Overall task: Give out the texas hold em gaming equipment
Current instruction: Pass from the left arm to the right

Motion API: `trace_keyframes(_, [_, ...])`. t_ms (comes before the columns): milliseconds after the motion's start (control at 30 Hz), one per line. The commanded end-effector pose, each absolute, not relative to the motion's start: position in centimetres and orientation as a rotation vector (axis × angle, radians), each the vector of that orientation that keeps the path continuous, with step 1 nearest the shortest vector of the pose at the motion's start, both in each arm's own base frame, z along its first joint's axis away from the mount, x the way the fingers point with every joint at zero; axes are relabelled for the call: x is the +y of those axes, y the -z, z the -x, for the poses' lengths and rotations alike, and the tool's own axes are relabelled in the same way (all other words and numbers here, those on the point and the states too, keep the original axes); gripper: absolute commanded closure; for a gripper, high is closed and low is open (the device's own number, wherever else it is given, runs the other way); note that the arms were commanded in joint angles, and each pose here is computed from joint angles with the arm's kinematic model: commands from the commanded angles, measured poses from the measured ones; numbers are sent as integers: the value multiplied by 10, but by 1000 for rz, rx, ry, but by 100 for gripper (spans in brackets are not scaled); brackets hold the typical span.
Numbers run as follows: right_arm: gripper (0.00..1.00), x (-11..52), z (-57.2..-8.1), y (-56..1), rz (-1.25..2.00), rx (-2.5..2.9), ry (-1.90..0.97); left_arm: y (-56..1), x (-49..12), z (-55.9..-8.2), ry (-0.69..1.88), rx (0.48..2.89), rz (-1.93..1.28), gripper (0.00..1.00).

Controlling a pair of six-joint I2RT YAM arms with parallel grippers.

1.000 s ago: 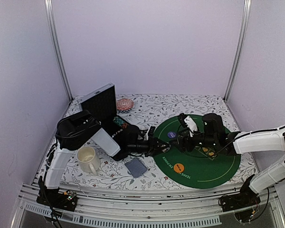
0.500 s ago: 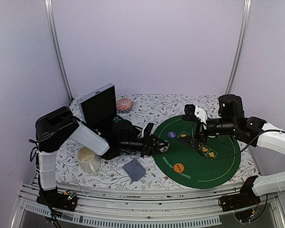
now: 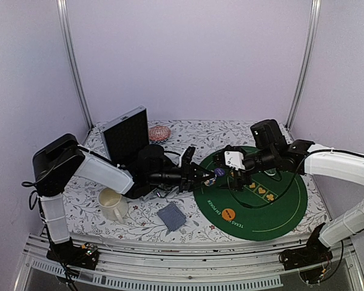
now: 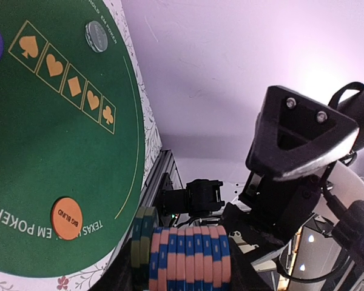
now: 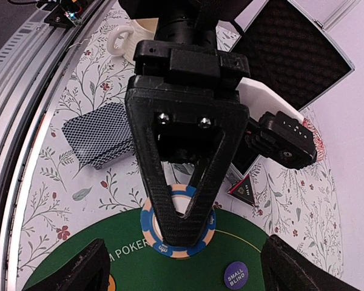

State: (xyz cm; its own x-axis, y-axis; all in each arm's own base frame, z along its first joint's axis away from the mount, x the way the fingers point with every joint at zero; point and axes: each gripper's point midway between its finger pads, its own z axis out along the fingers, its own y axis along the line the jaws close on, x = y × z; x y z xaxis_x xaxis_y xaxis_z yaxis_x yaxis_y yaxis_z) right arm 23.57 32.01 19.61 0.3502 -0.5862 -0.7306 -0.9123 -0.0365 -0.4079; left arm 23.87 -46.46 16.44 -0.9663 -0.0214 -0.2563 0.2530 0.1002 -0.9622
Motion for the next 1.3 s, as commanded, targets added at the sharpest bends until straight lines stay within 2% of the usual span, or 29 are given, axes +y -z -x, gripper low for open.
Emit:
trace_keyframes(0, [15,334,-239,-196,1749,1259,-451,-196,-466,-235,1995,2073,-279,100])
trace_keyframes(133, [20,345,-247,-192,1706,1263,-472,-199,-465,-238,1987,2062,-263,100])
trace_keyframes(300, [15,353,-246,-178,1720,1260,-476,-203,-464,-239,1985,2051,-258,100])
trace_keyframes(400, [16,355,-248,-176,1701,1263,-473,-203,-464,-239,1980,2055,-263,100])
trace_keyframes(567, [27,356,-250,-171,1698,1280,-485,-202,-464,-240,1980,2058,-259,100])
trace_keyframes(800, [52,357,-255,-170,1693,1294,-467,-203,-464,-241,1988,2049,-255,100])
trace_keyframes(1033, [66,353,-256,-168,1706,1303,-439,-202,-460,-242,1990,2042,-248,100])
trace_keyframes(1100, [64,352,-256,-166,1707,1311,-433,-200,-458,-242,1989,2044,-241,100])
trace_keyframes(1200, [42,351,-264,-165,1694,1334,-396,-200,-458,-242,1991,2045,-239,100])
trace_keyframes(1267, [36,351,-268,-164,1687,1352,-377,-200,-458,-242,1993,2045,-240,100])
